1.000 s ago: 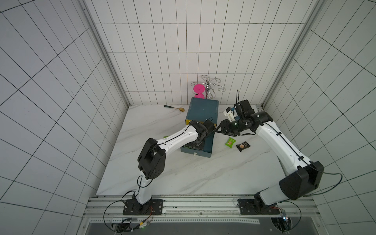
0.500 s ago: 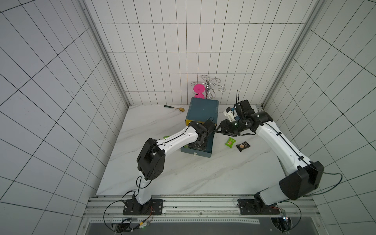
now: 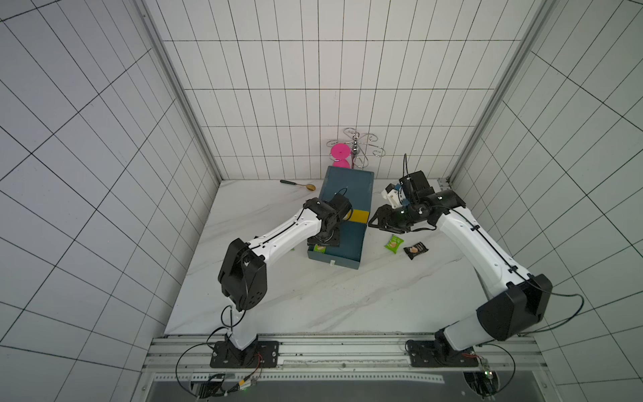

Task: Take the cookies out of the drawer
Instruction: Adjust the cookie in the drawer.

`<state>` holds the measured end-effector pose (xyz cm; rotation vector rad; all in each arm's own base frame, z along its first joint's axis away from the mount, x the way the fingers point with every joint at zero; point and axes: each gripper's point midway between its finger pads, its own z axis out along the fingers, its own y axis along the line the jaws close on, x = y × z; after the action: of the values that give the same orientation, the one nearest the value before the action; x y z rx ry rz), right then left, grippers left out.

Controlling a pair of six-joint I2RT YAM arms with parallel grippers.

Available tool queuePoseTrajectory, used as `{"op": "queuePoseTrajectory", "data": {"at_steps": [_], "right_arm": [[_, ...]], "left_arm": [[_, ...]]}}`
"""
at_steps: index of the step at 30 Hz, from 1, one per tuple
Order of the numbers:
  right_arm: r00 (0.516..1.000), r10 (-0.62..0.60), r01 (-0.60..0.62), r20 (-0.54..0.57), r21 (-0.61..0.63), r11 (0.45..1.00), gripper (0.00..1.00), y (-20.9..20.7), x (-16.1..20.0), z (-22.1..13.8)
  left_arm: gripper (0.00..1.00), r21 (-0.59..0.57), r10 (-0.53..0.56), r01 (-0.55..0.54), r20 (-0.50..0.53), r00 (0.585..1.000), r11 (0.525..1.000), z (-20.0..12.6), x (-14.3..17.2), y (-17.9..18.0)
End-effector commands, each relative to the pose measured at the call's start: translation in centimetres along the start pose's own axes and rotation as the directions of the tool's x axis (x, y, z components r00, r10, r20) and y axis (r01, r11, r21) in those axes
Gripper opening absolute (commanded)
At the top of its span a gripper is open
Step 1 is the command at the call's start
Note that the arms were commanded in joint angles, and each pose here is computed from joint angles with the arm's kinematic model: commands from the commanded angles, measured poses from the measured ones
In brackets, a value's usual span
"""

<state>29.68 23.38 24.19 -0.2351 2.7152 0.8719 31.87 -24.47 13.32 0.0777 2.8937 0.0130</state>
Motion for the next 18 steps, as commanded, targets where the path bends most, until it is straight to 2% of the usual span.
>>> {"op": "queuePoseTrajectory", "data": {"at_steps": [1,10,18], "right_arm": [[1.000,-0.019,0.019,-0.007,-0.012,1.000,0.52,0.4,-0.4,-0.2],[1.000,-0.024,0.024,-0.019,-0.015,1.000,0.52,0.4,-0.6,0.3],[0.999,-0.022,0.022,-0.024,-0.013,1.000,0.52,0.3,-0.5,0.5]], "left_arm": [[0.64,-0.046,0.014,-0.014,-0.013,1.000,0.999,1.3,-0.2,0.2],[0.64,0.003,0.035,-0.035,-0.061,0.998,0.999,3.2,0.9,-1.7],[0.64,0.097,0.038,-0.031,-0.069,0.997,0.995,3.2,1.3,-4.1]]}}
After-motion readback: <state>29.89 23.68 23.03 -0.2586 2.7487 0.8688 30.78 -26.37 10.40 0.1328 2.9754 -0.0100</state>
